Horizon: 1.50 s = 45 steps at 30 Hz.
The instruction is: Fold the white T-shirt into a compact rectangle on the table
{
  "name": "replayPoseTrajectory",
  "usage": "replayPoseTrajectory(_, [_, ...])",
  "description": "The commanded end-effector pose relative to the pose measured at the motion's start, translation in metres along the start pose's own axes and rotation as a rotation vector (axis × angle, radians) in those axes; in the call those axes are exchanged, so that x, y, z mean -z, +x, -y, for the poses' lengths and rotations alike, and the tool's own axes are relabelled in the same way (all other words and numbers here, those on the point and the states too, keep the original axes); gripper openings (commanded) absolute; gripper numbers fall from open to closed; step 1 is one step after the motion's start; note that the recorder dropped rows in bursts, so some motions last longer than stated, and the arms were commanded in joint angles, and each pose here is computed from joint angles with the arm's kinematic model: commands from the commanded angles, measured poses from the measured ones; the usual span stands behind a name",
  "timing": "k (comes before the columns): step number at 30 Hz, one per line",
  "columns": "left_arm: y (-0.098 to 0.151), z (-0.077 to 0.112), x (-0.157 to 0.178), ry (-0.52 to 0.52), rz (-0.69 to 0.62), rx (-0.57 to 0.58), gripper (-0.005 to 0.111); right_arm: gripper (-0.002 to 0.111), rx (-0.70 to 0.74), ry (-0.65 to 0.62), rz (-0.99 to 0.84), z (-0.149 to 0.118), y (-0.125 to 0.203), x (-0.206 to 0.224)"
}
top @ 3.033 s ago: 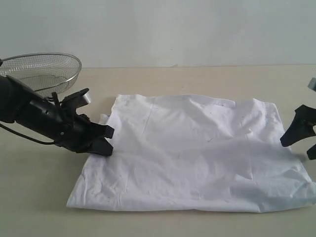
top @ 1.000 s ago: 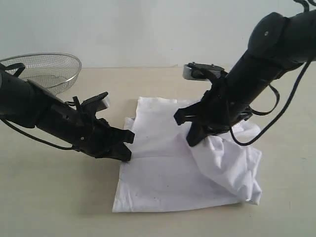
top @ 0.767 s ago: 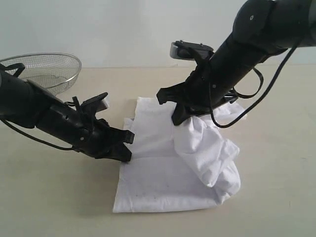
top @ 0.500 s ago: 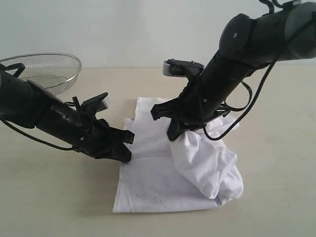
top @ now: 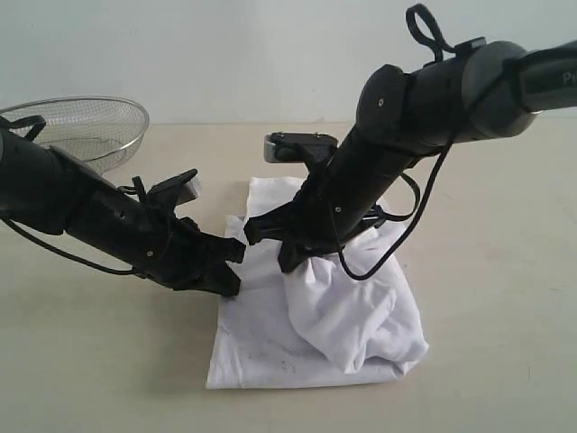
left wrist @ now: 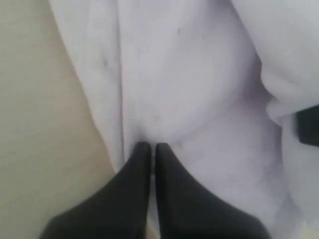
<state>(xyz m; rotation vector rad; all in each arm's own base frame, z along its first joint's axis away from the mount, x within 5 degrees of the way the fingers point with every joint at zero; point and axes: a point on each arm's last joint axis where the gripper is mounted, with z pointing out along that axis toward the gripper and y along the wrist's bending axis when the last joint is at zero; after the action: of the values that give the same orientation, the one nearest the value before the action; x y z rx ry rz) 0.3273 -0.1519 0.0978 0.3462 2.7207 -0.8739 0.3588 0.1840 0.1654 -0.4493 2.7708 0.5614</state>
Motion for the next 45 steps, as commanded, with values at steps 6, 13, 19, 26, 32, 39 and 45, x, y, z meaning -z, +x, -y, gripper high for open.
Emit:
replayPoseTrajectory(6, [0.004, 0.002, -0.001, 0.005, -0.018, -0.01, 0.005, 0.052, 0.027, 0.013, 0.012, 0.001, -0.002, -0.001])
replayPoseTrajectory(13, [0.004, 0.002, -0.001, 0.004, -0.017, -0.01, 0.005, 0.067, 0.066, -0.029, -0.033, -0.019, -0.011, 0.044])
replayPoseTrajectory(19, [0.004, 0.002, -0.001, 0.002, -0.016, -0.01, 0.005, 0.053, 0.11, 0.176, 0.032, -0.017, -0.021, 0.102])
replayPoseTrajectory(26, [0.006, 0.009, 0.001, 0.065, -0.047, -0.066, 0.005, 0.0, 0.153, 0.523, -0.051, 0.027, -0.012, 0.143])
replayPoseTrajectory(32, [-0.001, 0.034, 0.026, 0.131, -0.012, -0.135, 0.005, 0.0, 0.038, 0.511, -0.121, 0.07, 0.006, 0.131])
replayPoseTrajectory(39, [-0.011, 0.07, 0.064, 0.104, 0.131, -0.256, 0.005, 0.0, 0.046, 0.434, -0.038, 0.081, 0.024, 0.095])
replayPoseTrajectory(45, [-0.008, 0.085, 0.081, 0.089, 0.13, -0.306, 0.005, 0.0, 0.002, 0.385, -0.025, 0.089, 0.031, 0.062])
